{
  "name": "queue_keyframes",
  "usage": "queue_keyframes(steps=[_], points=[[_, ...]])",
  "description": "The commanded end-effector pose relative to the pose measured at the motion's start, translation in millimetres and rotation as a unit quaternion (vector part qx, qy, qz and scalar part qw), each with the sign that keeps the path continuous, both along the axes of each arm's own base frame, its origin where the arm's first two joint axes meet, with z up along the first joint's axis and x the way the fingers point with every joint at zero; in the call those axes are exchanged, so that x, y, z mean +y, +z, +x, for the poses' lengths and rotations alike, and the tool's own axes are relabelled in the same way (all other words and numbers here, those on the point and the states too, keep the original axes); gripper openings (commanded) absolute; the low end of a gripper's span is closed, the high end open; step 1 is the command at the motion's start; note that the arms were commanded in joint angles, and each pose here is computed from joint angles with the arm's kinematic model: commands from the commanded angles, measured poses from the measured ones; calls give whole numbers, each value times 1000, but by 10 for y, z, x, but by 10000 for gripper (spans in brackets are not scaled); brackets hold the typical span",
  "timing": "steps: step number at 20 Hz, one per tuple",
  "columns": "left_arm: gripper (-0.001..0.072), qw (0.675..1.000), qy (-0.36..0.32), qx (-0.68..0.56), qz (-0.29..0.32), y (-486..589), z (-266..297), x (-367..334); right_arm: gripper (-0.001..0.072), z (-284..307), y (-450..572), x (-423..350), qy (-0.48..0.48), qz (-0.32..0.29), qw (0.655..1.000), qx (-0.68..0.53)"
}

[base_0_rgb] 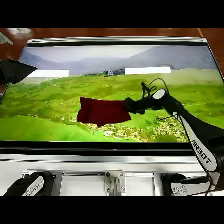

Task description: Fold the shirts.

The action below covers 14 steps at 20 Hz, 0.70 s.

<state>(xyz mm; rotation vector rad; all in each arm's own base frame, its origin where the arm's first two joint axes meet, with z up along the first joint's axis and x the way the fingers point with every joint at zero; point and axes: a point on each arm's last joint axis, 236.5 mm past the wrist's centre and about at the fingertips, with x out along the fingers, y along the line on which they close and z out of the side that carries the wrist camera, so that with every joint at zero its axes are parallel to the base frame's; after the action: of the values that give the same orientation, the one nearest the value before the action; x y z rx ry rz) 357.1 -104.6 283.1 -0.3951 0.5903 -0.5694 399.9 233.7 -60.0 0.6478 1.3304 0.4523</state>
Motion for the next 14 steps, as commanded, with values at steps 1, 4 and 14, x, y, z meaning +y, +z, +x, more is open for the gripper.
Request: queue_keyframes(steps=[1, 4, 14], points=[[47, 1000, 1, 0, 0, 1, 0, 4, 62, 455, 735, -75, 2, 19, 994, -107], [47, 1000, 1, 0, 0, 1, 1, 3, 62, 850, 1472, -520, -50, 26, 981, -184], [47, 1000, 1, 0, 0, 0, -1, 2, 62, 318, 1588, -3441, -241, -143, 954, -103]])
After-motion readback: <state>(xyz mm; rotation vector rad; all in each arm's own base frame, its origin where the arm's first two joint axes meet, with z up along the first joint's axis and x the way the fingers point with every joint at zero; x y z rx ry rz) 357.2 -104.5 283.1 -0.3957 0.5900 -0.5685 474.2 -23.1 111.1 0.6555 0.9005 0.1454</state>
